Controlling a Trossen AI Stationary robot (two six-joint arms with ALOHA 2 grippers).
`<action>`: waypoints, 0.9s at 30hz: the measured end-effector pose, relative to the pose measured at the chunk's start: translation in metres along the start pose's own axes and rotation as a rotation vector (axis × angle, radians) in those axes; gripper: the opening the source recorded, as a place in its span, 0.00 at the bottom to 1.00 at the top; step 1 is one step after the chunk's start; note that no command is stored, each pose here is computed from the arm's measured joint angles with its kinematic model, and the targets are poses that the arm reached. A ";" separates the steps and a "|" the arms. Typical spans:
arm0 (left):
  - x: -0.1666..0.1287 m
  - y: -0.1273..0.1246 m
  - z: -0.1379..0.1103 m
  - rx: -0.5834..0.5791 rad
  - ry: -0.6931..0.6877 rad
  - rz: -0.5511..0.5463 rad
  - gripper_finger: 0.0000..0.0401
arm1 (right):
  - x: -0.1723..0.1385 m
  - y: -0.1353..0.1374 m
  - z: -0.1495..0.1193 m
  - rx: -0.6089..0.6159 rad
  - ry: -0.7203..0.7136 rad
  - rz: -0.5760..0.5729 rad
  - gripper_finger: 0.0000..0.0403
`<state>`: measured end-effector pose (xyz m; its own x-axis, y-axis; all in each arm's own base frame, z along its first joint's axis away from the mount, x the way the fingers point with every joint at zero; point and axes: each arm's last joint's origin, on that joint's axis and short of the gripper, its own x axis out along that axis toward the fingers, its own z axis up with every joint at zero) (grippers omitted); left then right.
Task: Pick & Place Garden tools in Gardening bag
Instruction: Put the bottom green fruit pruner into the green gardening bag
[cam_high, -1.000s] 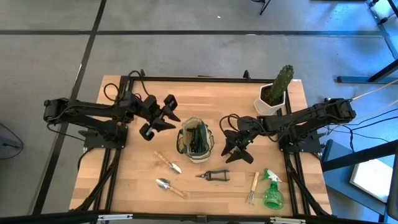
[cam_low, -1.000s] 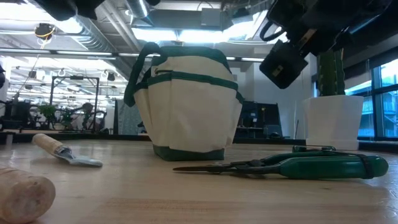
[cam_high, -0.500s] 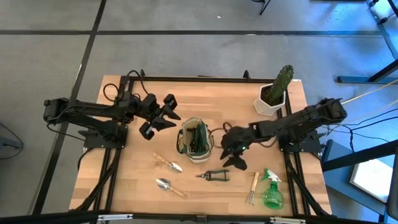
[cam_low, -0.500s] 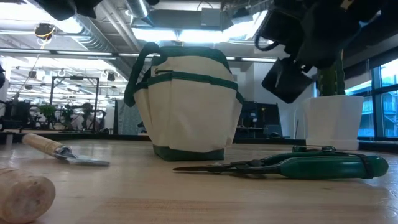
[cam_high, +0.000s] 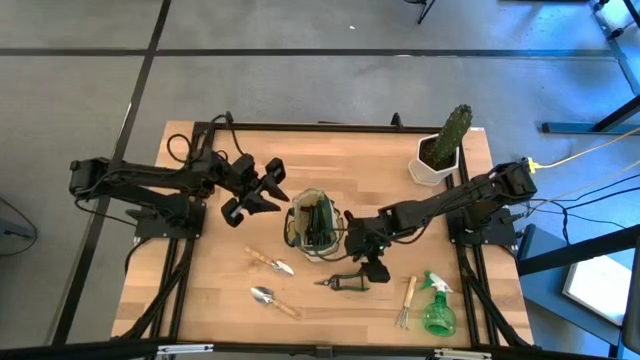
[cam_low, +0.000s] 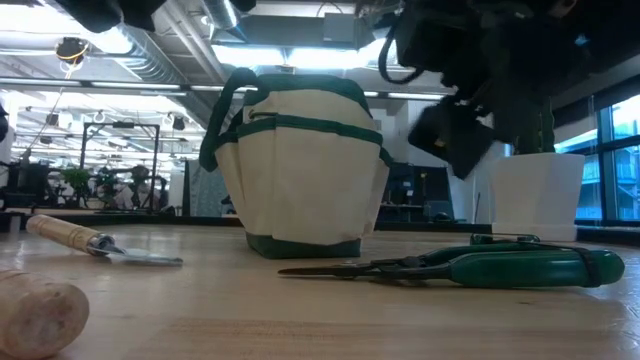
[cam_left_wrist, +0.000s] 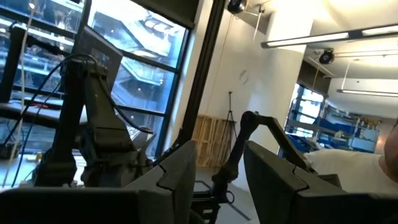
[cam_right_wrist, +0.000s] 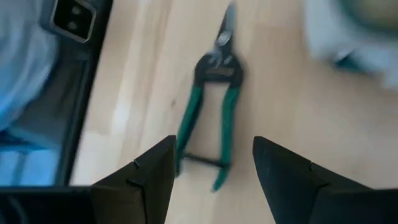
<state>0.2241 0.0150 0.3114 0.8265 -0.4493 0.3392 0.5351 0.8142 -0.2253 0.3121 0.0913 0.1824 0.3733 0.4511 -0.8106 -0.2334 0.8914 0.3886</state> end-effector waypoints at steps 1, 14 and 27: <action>0.000 -0.001 0.001 0.006 -0.007 -0.004 0.32 | 0.000 0.001 0.001 -0.019 -0.008 -0.025 0.54; 0.013 -0.024 -0.007 0.027 -0.035 -0.036 0.32 | 0.007 0.022 -0.014 -0.027 0.075 -0.246 0.54; 0.026 -0.050 -0.018 -0.004 -0.057 -0.053 0.32 | 0.030 0.039 -0.012 -0.057 0.002 -0.246 0.54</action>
<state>0.2217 -0.0444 0.3146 0.7860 -0.4698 0.4018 0.5783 0.7885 -0.2093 0.3031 0.1386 0.1678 0.4235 0.2207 -0.8786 -0.1861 0.9704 0.1541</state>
